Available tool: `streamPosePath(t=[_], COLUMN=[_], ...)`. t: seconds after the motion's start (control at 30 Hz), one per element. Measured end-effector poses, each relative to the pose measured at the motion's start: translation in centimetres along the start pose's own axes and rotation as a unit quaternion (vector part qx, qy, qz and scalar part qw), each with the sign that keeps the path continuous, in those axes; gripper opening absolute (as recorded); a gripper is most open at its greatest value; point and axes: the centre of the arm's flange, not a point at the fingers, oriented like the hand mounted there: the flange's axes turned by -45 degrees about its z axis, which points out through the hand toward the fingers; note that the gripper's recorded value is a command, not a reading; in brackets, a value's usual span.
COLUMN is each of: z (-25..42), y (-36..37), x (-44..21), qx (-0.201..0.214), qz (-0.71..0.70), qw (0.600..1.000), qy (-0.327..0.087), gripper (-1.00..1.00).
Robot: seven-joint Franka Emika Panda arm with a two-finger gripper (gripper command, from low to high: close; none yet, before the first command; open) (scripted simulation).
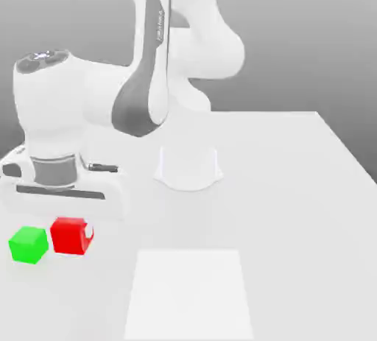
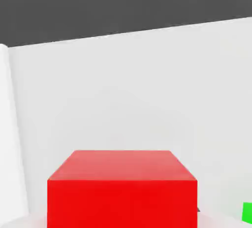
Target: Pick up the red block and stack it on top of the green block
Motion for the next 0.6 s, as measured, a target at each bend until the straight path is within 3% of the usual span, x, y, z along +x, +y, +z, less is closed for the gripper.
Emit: streamPosePath(t=[0.13, 0.33, 0.37, 0.6], z=[0.0, 4.8, 5.5, 5.6], y=[7.8, 7.0, 7.0, 7.0], x=[-3.0, -2.5, -2.6, -2.6], qx=[0.003, 0.004, 0.004, 0.004], qz=[0.115, 0.107, 0.108, 0.108], qw=[0.993, 0.994, 0.994, 0.994], qy=[0.0, 0.001, 0.0, 0.0], gripper=[-1.0, -1.0, 1.0, 1.0])
